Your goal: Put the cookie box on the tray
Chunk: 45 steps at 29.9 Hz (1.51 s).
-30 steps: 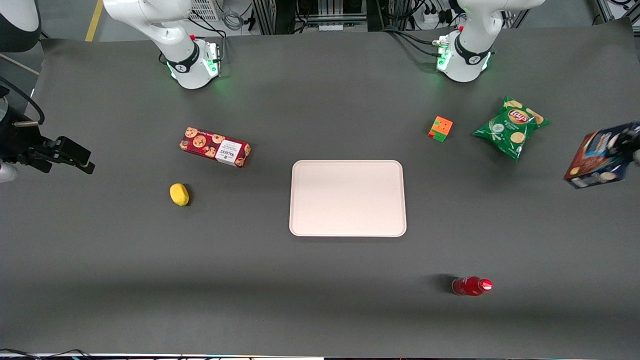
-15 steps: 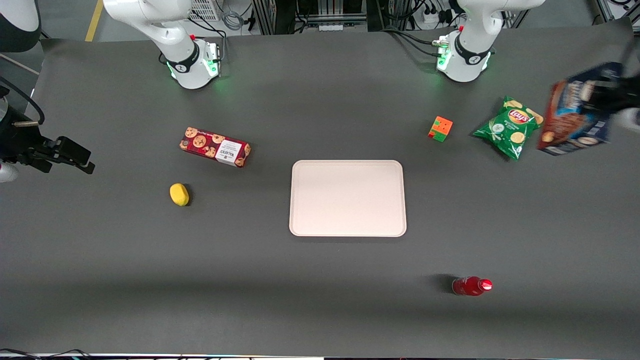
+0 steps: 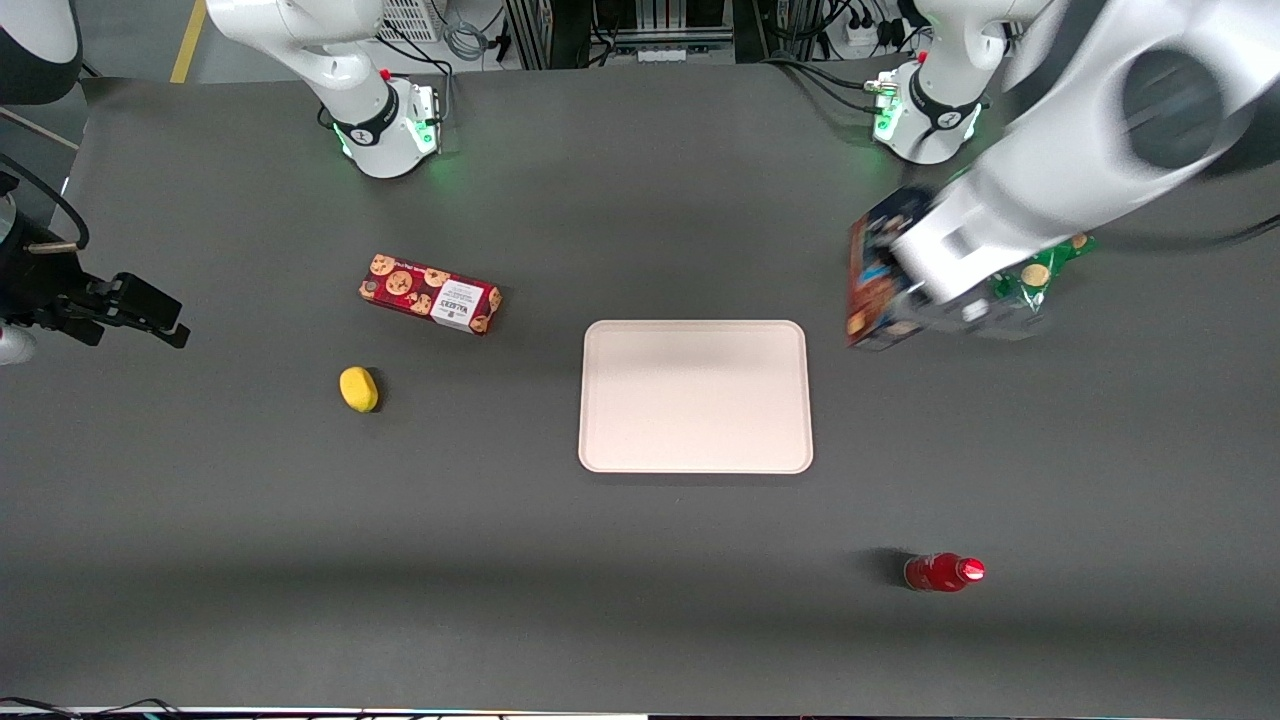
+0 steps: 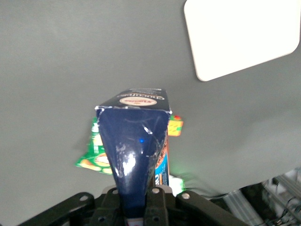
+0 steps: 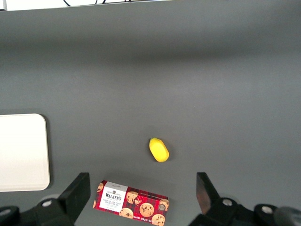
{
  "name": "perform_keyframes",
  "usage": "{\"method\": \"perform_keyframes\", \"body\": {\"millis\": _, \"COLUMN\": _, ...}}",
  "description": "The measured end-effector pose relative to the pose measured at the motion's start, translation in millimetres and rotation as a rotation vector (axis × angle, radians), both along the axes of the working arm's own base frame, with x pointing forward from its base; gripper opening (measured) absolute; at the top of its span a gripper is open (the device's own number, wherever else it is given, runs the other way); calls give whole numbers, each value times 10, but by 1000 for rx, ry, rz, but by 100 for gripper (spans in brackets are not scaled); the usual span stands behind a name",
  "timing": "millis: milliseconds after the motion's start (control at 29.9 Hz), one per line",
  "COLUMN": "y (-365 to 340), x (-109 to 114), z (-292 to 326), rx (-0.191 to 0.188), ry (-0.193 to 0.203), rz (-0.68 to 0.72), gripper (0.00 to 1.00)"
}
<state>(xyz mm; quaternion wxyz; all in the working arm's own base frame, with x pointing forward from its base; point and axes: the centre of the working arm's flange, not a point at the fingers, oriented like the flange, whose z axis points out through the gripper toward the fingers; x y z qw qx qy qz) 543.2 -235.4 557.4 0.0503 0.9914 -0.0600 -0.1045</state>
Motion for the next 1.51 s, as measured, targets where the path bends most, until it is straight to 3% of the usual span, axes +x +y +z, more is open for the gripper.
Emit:
{"method": "perform_keyframes", "body": {"millis": 301, "y": -390, "x": 137, "z": -1324, "rx": -38, "ry": -3, "rz": 67, "gripper": 14}}
{"method": "perform_keyframes", "body": {"millis": 502, "y": -395, "x": 138, "z": -1986, "rx": -42, "ry": -39, "rz": 93, "gripper": 14}}
{"method": "perform_keyframes", "body": {"millis": 803, "y": -503, "x": 2, "z": -2766, "rx": 10, "ry": -87, "rz": 120, "gripper": 14}}
{"method": "perform_keyframes", "body": {"millis": 1171, "y": -546, "x": -16, "z": -2888, "rx": 35, "ry": -106, "rz": 102, "gripper": 13}}
{"method": "perform_keyframes", "body": {"millis": 1305, "y": -549, "x": -17, "z": -2887, "rx": 41, "ry": -113, "rz": 93, "gripper": 26}}
{"method": "perform_keyframes", "body": {"millis": 1372, "y": -551, "x": -10, "z": -2877, "rx": 42, "ry": -117, "rz": 90, "gripper": 41}}
{"method": "perform_keyframes", "body": {"millis": 1506, "y": -557, "x": 35, "z": -2791, "rx": 40, "ry": -129, "rz": 91, "gripper": 59}}
